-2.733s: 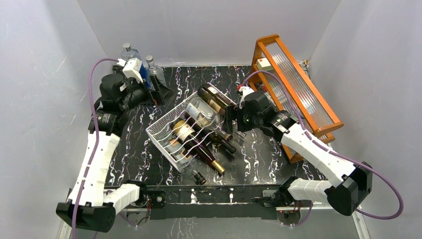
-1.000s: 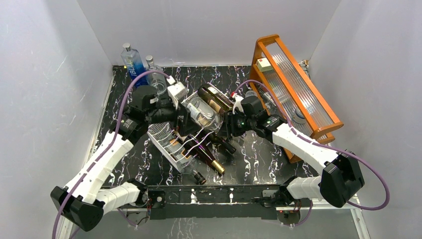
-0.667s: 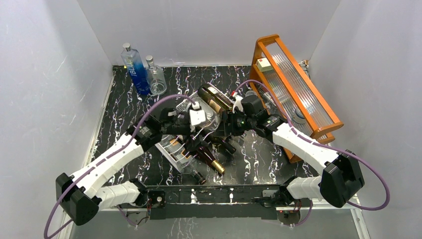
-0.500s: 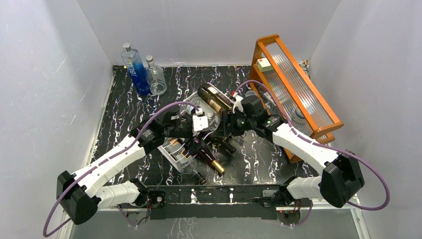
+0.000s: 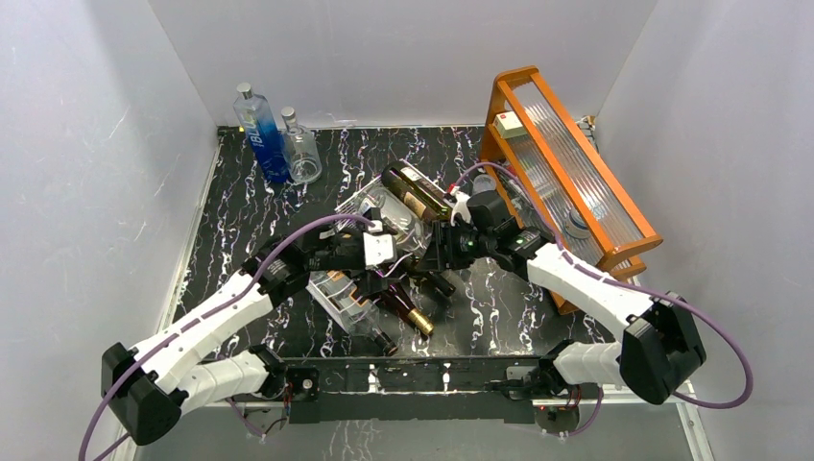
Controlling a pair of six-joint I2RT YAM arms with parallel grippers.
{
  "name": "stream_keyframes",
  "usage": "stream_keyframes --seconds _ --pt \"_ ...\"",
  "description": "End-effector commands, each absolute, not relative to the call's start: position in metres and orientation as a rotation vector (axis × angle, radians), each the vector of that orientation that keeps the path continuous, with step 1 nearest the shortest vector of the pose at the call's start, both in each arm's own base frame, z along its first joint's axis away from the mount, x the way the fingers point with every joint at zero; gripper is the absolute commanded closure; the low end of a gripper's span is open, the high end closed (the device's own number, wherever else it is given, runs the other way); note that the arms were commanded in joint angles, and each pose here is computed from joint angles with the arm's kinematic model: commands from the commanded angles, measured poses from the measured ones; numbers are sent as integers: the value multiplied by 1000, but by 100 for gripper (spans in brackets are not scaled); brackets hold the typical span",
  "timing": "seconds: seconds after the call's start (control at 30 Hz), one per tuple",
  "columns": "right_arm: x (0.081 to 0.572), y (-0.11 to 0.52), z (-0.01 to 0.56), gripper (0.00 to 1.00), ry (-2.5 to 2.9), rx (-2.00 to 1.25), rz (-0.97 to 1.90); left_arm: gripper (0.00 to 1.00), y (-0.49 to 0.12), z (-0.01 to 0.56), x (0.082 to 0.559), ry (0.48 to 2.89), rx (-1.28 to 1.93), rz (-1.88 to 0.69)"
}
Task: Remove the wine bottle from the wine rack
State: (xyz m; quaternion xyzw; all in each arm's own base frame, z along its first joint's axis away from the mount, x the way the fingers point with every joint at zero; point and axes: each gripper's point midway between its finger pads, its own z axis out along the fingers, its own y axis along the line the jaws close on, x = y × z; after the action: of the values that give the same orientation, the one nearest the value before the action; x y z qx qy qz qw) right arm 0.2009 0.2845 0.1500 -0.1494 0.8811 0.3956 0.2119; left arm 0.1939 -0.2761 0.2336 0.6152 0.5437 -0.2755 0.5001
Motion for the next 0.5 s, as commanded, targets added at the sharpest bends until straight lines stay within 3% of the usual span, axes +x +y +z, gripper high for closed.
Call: stream_keyframes --seconds 0.0,0.47 --pt "205 295 207 44 2227 -482 1211 2 -288 245 203 1181 1550 -611" --pt "200 311 233 43 2096 -526 1383 2 -311 222 230 1037 1599 -525"
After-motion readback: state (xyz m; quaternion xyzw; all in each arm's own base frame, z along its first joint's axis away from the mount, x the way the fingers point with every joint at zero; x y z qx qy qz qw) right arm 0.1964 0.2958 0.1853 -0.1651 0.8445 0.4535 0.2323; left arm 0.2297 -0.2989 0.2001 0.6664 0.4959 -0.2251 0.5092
